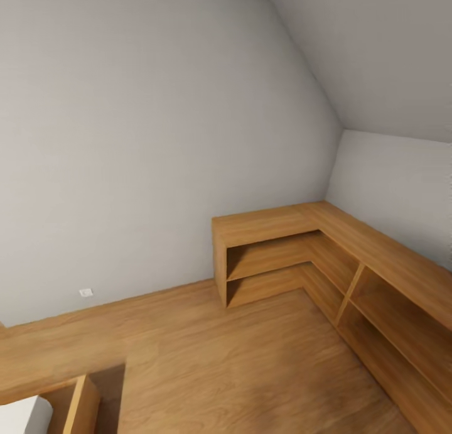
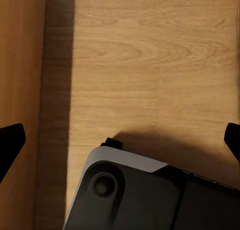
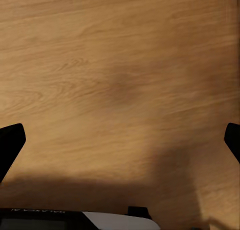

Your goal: In the bedroom, organize the workspace by keeping the computer under the desk, ensuring the monitor is on the desk, placing the keyboard on the desk next to the monitor, placing the mouse on the desk next to the keyboard, moving the folder from the swivel chair onto the desk next to the mouse, stacking the notebook on top of the folder with the pen on top of the notebook, and positioning the swivel chair next to the desk.

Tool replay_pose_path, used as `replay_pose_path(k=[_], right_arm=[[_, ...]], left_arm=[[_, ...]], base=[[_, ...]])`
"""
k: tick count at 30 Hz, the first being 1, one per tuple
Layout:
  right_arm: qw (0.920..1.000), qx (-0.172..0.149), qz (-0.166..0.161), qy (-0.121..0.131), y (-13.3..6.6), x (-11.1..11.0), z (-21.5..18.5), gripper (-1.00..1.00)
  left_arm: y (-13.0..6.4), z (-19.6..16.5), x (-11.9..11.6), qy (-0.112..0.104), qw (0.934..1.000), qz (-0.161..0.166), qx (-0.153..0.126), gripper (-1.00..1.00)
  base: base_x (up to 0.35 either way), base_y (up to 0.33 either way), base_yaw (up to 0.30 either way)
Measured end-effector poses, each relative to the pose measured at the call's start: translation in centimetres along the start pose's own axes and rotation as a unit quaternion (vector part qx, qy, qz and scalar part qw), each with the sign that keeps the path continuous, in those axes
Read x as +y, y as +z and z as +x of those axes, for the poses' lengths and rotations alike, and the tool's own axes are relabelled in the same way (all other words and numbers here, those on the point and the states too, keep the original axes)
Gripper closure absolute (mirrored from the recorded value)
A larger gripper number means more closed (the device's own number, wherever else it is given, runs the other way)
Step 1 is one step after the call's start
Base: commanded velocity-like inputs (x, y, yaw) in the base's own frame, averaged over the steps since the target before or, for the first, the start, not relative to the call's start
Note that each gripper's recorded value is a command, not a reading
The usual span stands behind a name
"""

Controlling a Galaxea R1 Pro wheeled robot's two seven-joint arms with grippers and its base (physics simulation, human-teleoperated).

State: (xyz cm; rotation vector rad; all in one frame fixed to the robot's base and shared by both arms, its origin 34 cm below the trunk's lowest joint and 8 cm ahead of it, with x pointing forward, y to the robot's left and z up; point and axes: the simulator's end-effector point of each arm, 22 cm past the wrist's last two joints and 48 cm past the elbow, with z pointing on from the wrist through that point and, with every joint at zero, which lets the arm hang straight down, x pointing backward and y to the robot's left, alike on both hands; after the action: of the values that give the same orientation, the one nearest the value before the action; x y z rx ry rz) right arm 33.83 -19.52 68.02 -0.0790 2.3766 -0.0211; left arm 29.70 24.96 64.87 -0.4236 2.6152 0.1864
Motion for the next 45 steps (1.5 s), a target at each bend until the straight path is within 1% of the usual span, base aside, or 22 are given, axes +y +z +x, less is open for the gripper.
replay_pose_path(k=[13, 26, 33, 45], right_arm=[[1.0000, 0.000, -0.001, -0.001, 0.00, 0.04, 0.00, -1.00], [1.0000, 0.000, -0.001, -0.001, 0.01, -0.03, 0.00, -1.00], [1.0000, 0.000, -0.001, -0.001, 0.03, -0.05, -0.02, -1.00], [1.0000, -0.001, -0.002, -0.003, 0.02, 0.02, -0.04, -1.00]], left_arm=[[0.02, -0.03, 0.08, 0.000, 1.0000, -0.001, 0.000, -1.00], [0.02, -0.01, 0.01, 0.000, 1.0000, 0.000, 0.000, -1.00], [0.02, 0.03, -0.03, -0.001, 1.0000, 0.000, 0.001, -1.00], [0.02, 0.02, -0.07, 0.000, 1.0000, 0.001, 0.001, -1.00]], base=[[0.328, 0.139, -0.256], [0.256, 0.233, -0.258], [0.076, 0.079, -0.264], [0.026, 0.005, -0.287]])
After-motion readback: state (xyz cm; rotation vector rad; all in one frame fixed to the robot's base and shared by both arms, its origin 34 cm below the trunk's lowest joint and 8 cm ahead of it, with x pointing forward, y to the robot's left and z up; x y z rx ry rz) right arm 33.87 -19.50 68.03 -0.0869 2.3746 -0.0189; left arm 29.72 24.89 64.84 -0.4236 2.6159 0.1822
